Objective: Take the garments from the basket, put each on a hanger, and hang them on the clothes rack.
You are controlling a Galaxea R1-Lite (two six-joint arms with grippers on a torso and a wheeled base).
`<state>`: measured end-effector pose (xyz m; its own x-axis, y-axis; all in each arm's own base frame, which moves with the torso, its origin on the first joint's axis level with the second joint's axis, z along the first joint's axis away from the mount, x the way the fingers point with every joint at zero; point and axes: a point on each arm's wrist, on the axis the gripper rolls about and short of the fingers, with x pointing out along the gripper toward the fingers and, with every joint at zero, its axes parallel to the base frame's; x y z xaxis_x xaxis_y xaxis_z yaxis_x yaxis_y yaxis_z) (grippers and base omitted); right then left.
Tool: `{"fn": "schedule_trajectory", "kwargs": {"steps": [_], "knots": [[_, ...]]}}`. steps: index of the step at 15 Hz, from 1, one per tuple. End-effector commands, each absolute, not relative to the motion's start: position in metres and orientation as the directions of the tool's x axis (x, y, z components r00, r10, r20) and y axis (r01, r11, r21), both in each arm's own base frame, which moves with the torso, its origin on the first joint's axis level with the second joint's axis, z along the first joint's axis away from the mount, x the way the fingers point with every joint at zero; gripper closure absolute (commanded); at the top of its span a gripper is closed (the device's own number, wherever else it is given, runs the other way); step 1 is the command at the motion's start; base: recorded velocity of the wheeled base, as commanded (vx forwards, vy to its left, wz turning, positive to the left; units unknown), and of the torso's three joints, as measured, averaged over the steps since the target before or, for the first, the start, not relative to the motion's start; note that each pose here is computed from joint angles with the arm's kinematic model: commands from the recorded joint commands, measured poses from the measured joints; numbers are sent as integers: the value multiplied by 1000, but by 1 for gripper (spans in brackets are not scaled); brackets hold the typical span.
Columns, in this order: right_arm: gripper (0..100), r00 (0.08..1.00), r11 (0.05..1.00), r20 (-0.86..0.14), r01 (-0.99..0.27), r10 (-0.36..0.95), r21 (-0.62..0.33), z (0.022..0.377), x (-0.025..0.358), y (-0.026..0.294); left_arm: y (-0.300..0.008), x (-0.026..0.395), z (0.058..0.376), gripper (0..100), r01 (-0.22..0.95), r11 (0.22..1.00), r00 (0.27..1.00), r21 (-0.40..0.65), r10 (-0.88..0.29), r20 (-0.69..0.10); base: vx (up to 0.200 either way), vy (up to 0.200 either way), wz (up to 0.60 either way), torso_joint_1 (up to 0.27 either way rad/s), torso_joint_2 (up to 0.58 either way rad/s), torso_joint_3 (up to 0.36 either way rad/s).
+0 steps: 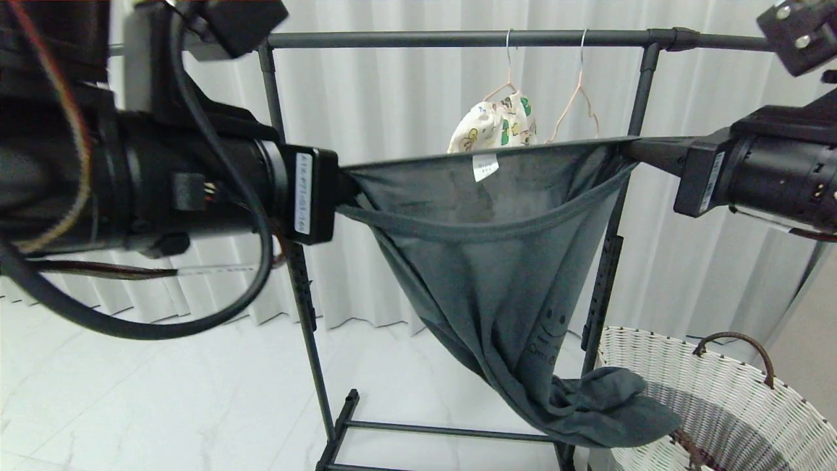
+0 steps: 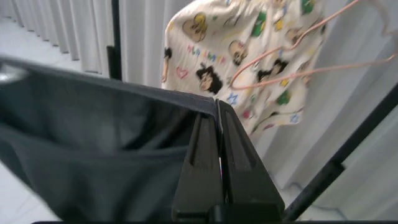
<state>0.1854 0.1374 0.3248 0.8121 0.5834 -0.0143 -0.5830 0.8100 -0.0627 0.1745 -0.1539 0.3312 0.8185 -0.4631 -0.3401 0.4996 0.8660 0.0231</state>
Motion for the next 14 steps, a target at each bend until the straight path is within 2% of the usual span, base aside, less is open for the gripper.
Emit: {"fn": "schedule_trajectory", "kwargs": {"steps": [1, 2, 6, 10, 13, 14], "knots": [[100, 812, 813, 44, -578, 581, -77, 343, 172, 127, -138, 159, 352, 100, 460, 884, 867, 86, -426, -258, 0, 0, 0, 0, 0, 0], [100, 812, 813, 58, -575, 581, -94, 348, 166, 123, -134, 156, 353, 100, 430, 893, 887, 135, -390, -248, 0, 0, 0, 0, 0, 0], [100, 806, 811, 98, -574, 584, -113, 357, 154, 115, -128, 141, 347, 100, 459, 877, 873, 143, -416, -255, 0, 0, 0, 0, 0, 0], [100, 798, 811, 145, -568, 584, -142, 375, 152, 114, -128, 141, 365, 100, 451, 883, 885, 130, -423, -196, 0, 0, 0, 0, 0, 0], [100, 800, 809, 128, -568, 586, -150, 386, 149, 111, -130, 142, 380, 100, 451, 884, 889, 122, -433, -149, 0, 0, 0, 0, 0, 0], [100, 803, 805, 92, -571, 588, -160, 391, 140, 105, -130, 142, 381, 100, 454, 883, 888, 122, -436, -145, 0, 0, 0, 0, 0, 0]]}}
